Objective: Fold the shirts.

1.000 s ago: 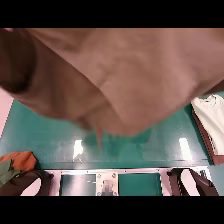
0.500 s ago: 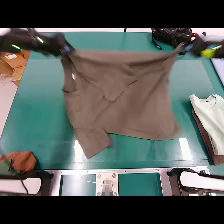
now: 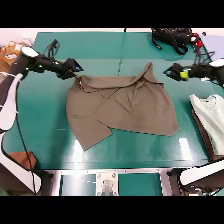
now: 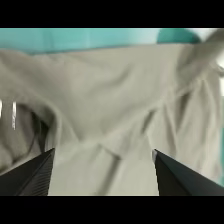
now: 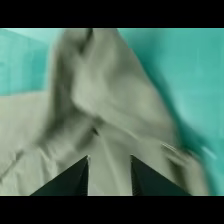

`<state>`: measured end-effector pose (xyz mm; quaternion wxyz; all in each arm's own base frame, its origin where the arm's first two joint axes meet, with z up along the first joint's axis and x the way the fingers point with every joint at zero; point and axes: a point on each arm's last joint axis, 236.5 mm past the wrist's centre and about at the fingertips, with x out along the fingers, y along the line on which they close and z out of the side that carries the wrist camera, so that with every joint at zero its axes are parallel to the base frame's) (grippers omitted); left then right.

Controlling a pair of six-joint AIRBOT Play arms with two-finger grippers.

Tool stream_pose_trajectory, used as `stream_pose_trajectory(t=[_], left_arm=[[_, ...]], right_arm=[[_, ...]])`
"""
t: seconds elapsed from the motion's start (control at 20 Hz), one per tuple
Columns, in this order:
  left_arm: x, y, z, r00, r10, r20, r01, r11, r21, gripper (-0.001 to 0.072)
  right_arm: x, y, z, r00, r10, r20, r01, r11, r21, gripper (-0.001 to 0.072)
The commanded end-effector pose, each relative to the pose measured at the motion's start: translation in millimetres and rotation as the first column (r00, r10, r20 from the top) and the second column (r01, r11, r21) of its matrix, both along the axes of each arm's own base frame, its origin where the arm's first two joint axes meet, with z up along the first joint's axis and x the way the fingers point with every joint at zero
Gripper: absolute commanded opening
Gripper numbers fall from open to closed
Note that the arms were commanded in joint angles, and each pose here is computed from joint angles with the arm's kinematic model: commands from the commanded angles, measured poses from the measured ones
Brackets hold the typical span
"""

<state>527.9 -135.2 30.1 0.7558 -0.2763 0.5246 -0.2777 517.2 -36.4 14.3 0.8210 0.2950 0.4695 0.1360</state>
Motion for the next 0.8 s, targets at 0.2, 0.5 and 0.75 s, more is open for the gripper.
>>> stream_pose_trajectory(t=[0.2, 0.5, 0.75], left_arm=[[-83.0, 59.2, -4.2, 0.946, -0.177, -0.273, 0.164, 0.984, -0.068, 0.0661], [-151.0, 58.0, -70.2, 0.843, -0.249, -0.477, 0.196, 0.968, -0.158, 0.0652], [-177.2, 61.5, -111.2, 0.811, -0.214, -0.545, 0.164, 0.977, -0.139, 0.0652]], right_arm=[[-182.0, -84.3, -30.4, 0.926, -0.120, -0.359, 0.130, 0.991, 0.005, 0.0298], [-274.2, -57.3, -94.2, 0.828, -0.225, -0.513, 0.285, 0.958, 0.039, 0.0435], [-291.1, -8.2, -137.9, 0.804, -0.176, -0.568, 0.239, 0.970, 0.038, 0.0436]])
